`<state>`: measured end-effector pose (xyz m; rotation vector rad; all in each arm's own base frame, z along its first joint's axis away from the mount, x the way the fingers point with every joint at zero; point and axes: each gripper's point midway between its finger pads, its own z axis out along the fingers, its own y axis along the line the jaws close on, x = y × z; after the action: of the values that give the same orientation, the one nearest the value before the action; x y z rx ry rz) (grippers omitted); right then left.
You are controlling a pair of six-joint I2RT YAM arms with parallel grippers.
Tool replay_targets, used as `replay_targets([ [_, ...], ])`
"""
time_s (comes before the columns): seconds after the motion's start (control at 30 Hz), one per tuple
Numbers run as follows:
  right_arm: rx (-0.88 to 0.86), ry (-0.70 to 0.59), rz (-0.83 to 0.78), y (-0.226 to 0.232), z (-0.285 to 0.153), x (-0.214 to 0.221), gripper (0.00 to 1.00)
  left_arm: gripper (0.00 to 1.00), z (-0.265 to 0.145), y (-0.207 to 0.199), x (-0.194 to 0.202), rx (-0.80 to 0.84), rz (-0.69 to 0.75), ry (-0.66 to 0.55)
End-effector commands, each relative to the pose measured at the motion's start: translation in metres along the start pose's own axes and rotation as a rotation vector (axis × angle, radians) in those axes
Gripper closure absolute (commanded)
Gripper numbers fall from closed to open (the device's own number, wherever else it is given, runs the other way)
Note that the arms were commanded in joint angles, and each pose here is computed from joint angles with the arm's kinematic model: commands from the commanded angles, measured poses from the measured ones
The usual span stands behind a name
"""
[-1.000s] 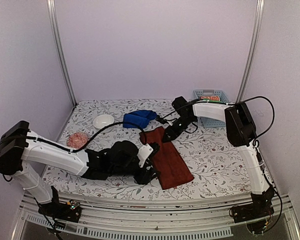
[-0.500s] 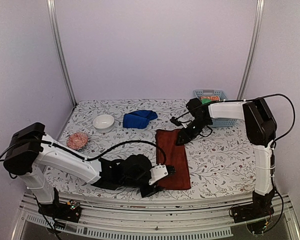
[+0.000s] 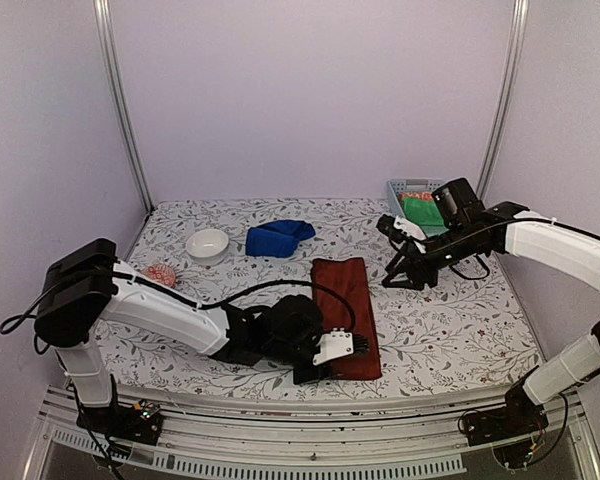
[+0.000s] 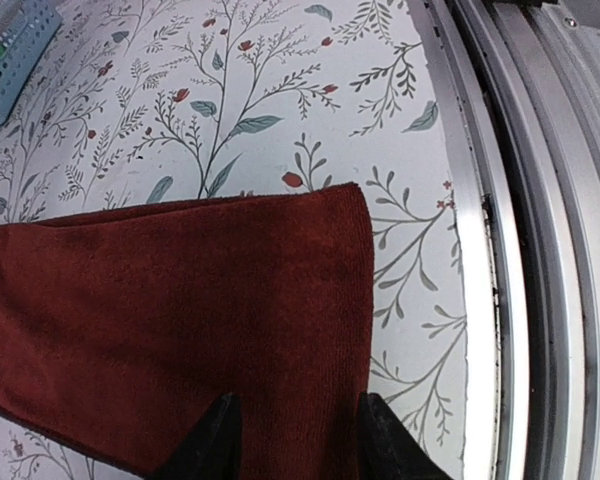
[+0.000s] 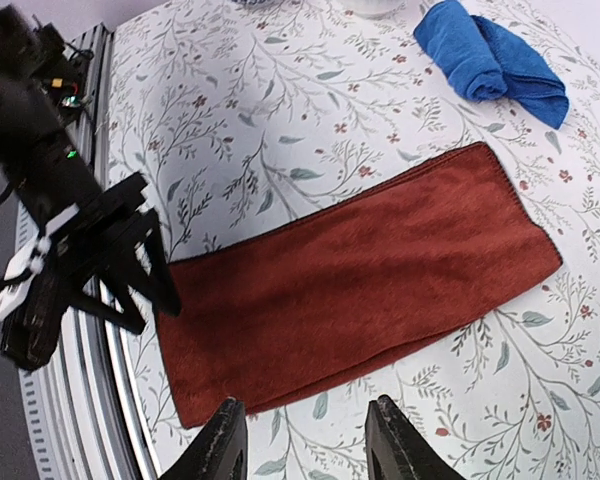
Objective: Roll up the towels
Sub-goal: Rotate the towel at the center of the board, then pick up the towel from the center of the board.
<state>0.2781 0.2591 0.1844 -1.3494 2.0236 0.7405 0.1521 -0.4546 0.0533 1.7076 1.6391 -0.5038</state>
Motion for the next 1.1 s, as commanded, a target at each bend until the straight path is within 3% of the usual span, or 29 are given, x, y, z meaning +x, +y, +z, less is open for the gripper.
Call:
replay_targets([
  [0.0,-0.033,0.005,-0.081,0.023,-0.009,0.023,0.59,0.58,0.010,-0.003,0.016,0.097,-0.009,0.049],
  [0.23,-0.035,0.014,-0.102,0.037,-0.014,0.041,0.59,0.56,0.017,-0.012,0.030,0.140,-0.025,0.082],
  [0.5,-0.027,0.106,-0.144,0.046,0.011,0.074,0.61,0.56,0.038,-0.017,0.060,0.143,-0.039,0.162],
  [0.57,-0.020,0.122,-0.161,0.049,0.015,0.082,0.61,0.59,0.040,-0.016,0.065,0.131,-0.038,0.172],
  [0.77,-0.083,0.176,-0.209,0.075,0.024,0.102,0.62,0.85,0.037,-0.022,0.069,0.152,-0.077,0.172],
  [1.07,-0.137,0.210,-0.401,0.112,0.050,0.116,0.57,0.96,0.035,-0.043,0.048,0.401,-0.425,0.092],
])
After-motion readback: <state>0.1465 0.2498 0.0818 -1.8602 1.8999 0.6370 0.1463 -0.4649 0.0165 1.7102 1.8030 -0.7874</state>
